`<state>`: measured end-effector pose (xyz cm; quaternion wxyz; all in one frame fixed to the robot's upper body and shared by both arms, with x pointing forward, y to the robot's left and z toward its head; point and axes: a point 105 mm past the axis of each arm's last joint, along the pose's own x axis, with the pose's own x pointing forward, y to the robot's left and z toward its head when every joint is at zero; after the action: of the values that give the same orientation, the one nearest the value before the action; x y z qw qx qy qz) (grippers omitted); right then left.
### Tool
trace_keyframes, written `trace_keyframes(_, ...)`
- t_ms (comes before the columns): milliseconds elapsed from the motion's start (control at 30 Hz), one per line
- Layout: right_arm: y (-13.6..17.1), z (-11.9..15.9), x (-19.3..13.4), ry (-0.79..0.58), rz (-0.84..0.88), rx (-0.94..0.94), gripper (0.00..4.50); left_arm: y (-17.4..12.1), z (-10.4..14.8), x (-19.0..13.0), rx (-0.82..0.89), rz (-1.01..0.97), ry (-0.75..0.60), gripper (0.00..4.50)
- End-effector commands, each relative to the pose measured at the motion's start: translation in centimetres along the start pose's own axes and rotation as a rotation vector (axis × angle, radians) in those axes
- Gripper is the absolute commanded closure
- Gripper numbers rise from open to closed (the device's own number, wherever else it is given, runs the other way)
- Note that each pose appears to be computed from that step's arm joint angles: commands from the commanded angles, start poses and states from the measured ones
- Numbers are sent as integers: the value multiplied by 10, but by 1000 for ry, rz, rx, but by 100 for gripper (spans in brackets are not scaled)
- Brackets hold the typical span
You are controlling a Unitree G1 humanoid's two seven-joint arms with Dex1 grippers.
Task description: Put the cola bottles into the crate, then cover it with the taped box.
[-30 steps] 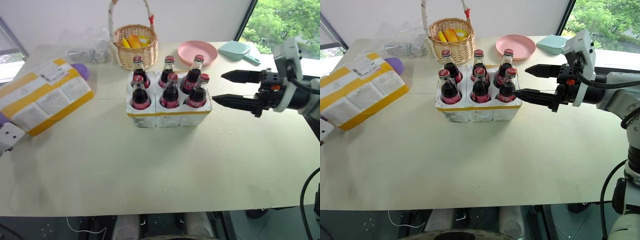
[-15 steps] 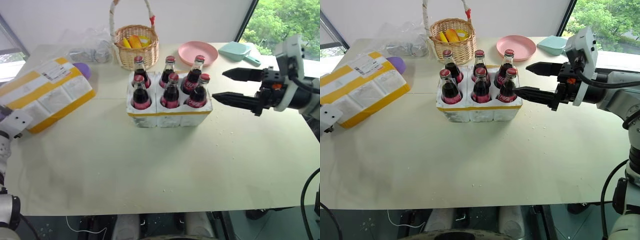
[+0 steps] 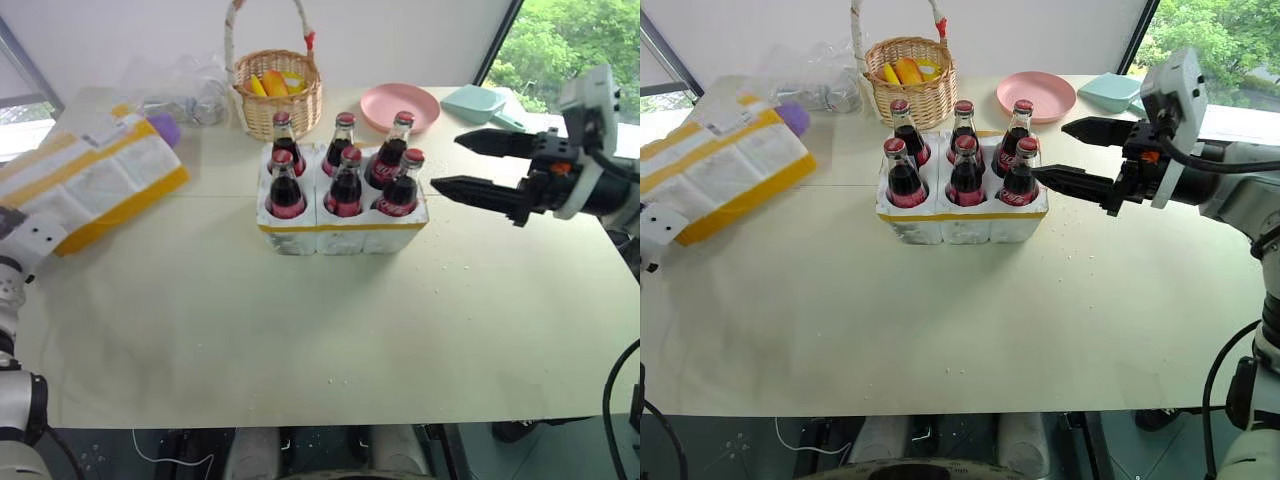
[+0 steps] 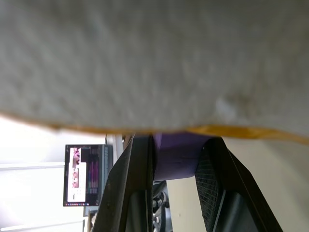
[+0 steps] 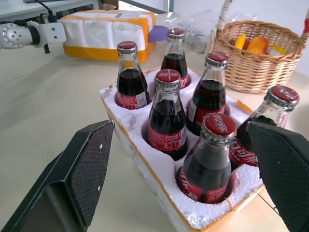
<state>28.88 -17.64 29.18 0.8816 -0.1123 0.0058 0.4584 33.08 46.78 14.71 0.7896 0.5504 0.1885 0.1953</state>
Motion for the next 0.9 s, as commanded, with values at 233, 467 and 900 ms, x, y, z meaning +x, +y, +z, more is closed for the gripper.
trace_keyframes(233, -1, 2, -17, 17, -20, -52, 0, 75, 70, 0, -31, 135, -272, 346)
trace_keyframes(467, -2, -6, -26, 48, -5, -48, 0, 138, 148, -35, -34, 178, -563, 346)
trace_keyframes(900, -8, -19, -23, 37, -42, -25, 0, 108, 287, -152, 176, -92, -916, 346)
